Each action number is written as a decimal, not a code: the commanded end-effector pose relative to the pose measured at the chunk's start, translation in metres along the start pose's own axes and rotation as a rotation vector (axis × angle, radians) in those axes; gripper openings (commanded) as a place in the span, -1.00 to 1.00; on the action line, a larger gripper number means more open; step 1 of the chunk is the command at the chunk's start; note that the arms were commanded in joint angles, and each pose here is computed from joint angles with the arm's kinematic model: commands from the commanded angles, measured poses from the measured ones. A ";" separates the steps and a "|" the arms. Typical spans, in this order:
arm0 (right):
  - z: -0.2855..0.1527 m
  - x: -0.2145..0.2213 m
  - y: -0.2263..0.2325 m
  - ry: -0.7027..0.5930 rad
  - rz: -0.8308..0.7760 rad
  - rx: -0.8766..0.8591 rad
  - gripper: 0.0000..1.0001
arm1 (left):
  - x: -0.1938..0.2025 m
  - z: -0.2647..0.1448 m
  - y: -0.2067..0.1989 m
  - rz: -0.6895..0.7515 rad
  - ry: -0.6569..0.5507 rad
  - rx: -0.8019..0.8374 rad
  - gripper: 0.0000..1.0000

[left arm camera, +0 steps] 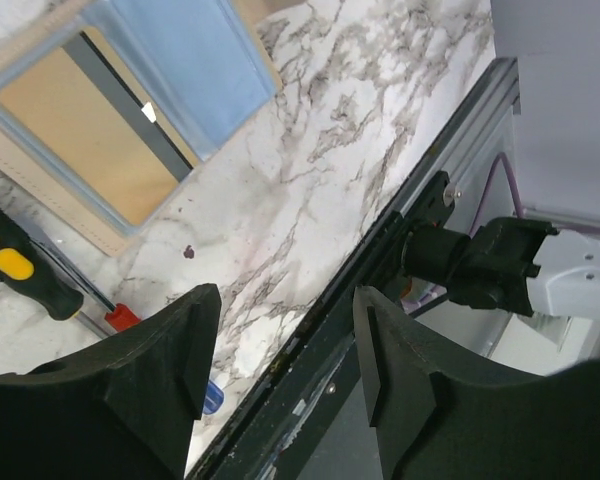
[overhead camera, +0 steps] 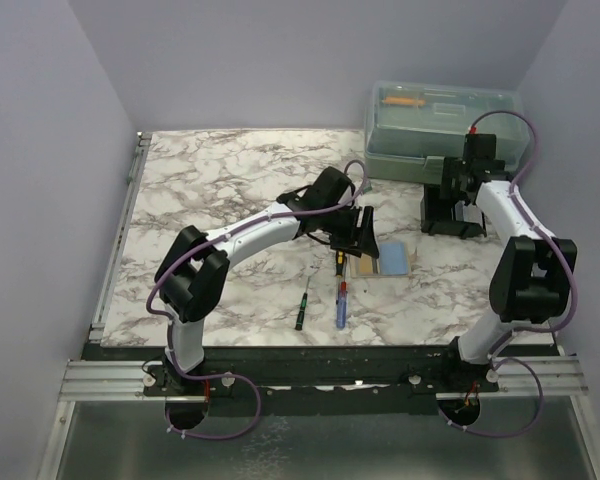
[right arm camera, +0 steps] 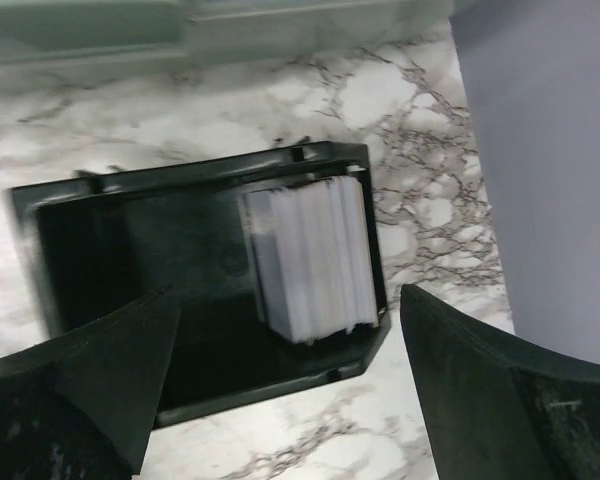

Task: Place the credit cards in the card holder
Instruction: Pick up the credit card from the storage box.

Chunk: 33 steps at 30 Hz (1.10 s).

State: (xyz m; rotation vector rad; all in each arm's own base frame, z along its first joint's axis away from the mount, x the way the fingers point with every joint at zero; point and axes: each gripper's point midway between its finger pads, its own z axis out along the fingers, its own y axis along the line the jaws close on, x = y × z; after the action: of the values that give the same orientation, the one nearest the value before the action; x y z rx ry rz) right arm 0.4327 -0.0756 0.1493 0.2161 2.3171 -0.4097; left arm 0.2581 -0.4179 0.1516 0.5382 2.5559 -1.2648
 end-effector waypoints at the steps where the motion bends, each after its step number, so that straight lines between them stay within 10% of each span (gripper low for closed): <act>1: 0.017 0.008 -0.025 0.079 -0.079 0.056 0.87 | 0.014 -0.006 -0.014 0.038 0.044 0.059 0.25; 27: 0.074 0.052 -0.044 0.298 -0.165 0.195 0.77 | 0.010 -0.006 -0.008 0.023 0.046 0.066 0.27; 33: 0.073 0.052 -0.048 0.307 -0.161 0.220 0.49 | 0.010 -0.005 -0.007 0.021 0.048 0.065 0.27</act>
State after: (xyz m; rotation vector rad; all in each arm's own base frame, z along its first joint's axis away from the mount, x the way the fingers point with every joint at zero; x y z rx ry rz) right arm 0.4372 -0.1327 0.0721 0.1892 2.5836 -0.6717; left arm 0.2494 -0.4163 0.1521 0.5814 2.5670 -1.3199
